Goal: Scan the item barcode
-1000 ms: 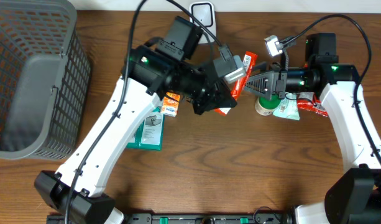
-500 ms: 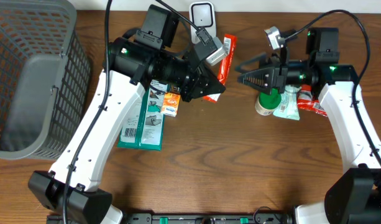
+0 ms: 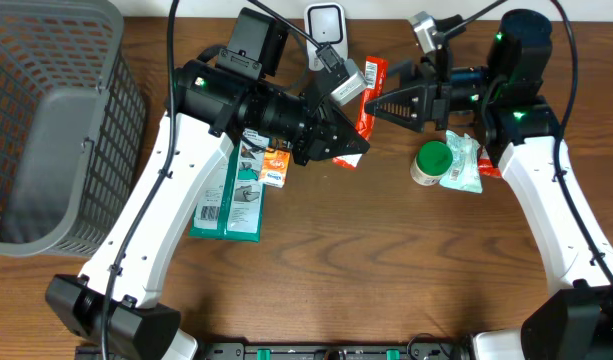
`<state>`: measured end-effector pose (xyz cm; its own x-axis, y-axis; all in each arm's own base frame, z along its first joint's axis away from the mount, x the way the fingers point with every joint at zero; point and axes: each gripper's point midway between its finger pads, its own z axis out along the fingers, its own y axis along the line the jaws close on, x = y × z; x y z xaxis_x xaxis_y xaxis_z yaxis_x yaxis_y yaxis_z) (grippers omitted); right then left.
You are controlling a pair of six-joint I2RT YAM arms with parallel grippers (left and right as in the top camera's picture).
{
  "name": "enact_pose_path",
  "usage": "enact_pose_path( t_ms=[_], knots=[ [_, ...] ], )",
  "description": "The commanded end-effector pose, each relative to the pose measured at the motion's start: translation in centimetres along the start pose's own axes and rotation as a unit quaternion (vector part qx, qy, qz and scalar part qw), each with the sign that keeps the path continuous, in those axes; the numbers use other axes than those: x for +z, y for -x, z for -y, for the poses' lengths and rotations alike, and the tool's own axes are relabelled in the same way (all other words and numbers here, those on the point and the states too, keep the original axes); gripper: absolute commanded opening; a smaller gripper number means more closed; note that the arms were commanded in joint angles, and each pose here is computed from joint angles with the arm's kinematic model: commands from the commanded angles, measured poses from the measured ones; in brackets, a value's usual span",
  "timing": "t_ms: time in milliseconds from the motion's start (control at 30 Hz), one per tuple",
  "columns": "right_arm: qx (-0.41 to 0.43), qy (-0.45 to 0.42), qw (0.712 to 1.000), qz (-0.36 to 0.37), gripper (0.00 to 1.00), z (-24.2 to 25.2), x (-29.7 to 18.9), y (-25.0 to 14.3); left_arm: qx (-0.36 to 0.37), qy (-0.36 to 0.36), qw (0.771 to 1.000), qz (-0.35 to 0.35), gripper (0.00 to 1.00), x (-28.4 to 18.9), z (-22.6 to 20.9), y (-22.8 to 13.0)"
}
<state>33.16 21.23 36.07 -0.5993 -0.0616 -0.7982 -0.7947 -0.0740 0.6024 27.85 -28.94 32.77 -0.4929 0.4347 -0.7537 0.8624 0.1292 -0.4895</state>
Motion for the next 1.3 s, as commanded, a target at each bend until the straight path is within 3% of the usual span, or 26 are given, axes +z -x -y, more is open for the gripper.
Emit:
enact_pose_path(
  t_ms=[0,100,167,233,467,567,633,800,967,1033,1100,1267],
  knots=[
    [0.003,0.011,1.0,-0.006,0.29,-1.2,0.5,0.3,0.006,-0.012,1.0,0.008,0.07,-0.1,0.4,0.6],
    [0.003,0.008,1.0,-0.005,0.01,-1.1,0.4,0.3,0.005,-0.012,1.0,0.008,0.07,-0.1,0.4,0.6],
    [0.001,0.003,1.0,-0.002,0.01,-1.0,0.4,0.4,0.005,-0.011,1.0,0.008,0.07,-0.1,0.4,0.6],
    [-0.011,0.002,1.0,-0.002,0.01,-1.0,0.4,0.6,0.004,-0.012,1.0,0.007,0.23,-0.1,0.4,0.6],
    [-0.012,0.002,1.0,-0.001,0.01,-1.0,0.4,0.6,-0.007,0.018,1.0,-0.012,0.27,-0.1,-0.5,-0.2],
    [-0.012,0.0,1.0,0.001,0.01,-0.9,0.2,0.7,-0.008,0.023,1.0,-0.015,0.24,0.0,-0.8,-0.4],
    [-0.012,-0.001,1.0,0.001,0.01,-0.9,0.2,0.7,-0.009,0.022,1.0,-0.015,0.07,0.0,-0.8,-0.4],
    [-0.012,-0.009,1.0,0.006,0.01,-0.6,-0.2,0.9,-0.013,0.04,0.999,-0.023,0.07,-0.1,-1.4,-0.7],
    [-0.011,-0.037,0.999,0.025,0.15,0.3,-1.9,1.5,-0.064,0.166,0.982,-0.07,0.07,-1.1,-5.4,-2.7],
    [-0.007,-0.046,0.998,0.032,0.37,0.7,-2.8,1.6,-0.067,0.204,0.973,-0.087,0.07,-1.7,-6.5,-3.5],
    [-0.003,-0.051,0.998,0.035,0.45,1.0,-3.2,1.6,-0.069,0.218,0.969,-0.095,0.07,-1.9,-7.0,-3.8],
    [0.02,-0.077,0.995,0.055,0.59,2.3,-5.4,1.2,-0.072,0.336,0.925,-0.163,0.07,-4.5,-9.6,-6.3]
  ],
)
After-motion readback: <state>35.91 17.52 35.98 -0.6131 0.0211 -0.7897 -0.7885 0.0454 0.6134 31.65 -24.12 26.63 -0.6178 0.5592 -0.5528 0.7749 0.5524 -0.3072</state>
